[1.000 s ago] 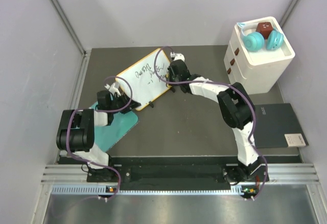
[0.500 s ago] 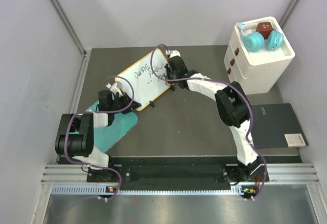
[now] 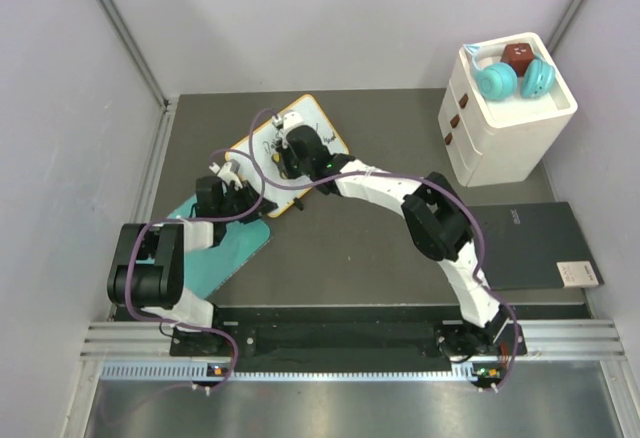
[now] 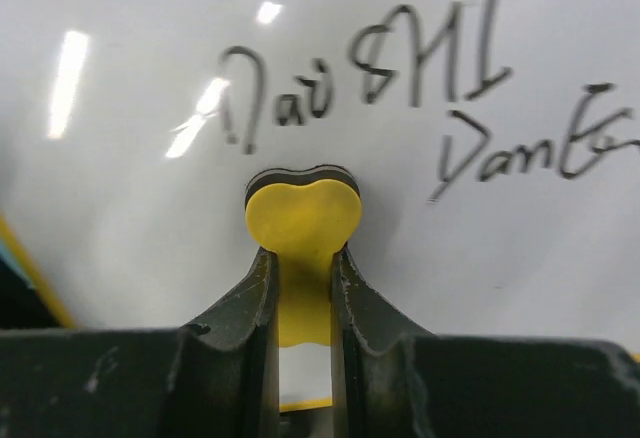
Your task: Erase the whiteboard
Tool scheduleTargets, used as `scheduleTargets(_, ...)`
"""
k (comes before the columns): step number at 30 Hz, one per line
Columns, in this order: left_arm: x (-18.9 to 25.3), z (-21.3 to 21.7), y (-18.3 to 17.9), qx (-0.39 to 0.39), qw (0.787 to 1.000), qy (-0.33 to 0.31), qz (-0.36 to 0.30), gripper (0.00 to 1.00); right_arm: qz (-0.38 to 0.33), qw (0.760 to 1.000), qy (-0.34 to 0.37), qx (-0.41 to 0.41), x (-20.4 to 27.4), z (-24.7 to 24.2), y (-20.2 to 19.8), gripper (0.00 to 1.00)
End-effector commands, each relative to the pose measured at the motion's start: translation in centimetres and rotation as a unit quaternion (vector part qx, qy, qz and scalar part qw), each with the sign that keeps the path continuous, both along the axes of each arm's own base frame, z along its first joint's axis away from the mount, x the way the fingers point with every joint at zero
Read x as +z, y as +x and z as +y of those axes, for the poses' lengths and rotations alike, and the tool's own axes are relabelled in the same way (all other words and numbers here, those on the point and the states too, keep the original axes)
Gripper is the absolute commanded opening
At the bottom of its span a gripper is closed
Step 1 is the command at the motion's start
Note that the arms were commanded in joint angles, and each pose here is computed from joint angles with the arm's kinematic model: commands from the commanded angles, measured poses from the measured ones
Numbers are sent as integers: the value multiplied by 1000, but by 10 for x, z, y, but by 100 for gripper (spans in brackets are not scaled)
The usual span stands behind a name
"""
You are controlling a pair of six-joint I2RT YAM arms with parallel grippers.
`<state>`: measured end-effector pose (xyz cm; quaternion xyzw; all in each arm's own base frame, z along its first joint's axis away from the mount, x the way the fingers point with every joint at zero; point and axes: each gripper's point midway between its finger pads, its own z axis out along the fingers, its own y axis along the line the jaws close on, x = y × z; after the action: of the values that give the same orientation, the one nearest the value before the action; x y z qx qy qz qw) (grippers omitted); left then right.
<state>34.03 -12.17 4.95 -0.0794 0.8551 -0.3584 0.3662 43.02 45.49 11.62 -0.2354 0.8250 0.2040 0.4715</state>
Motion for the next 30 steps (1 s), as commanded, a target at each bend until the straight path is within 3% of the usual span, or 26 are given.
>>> scheduleTargets(1,-11,3,-2,-11,999,47,-9,0,10,999,17,39,-15,33,-16,0)
scheduleTargets(8,-9,4,-2,-9,999,48,-14,0,-45,996,-21,-70,2,-5,29,0)
scheduleTargets(16,-10,5,-4,-8,999,50,-13,0,-20,988,-1,-156,7,-80,93,0)
scheduleTargets(24,-9,6,-3,-5,999,51,-16,0,44,980,-9,-194,-26,-130,110,0)
scheduleTargets(30,-10,5,-4,-7,999,50,-14,0,78,980,21,-180,-37,-130,100,0)
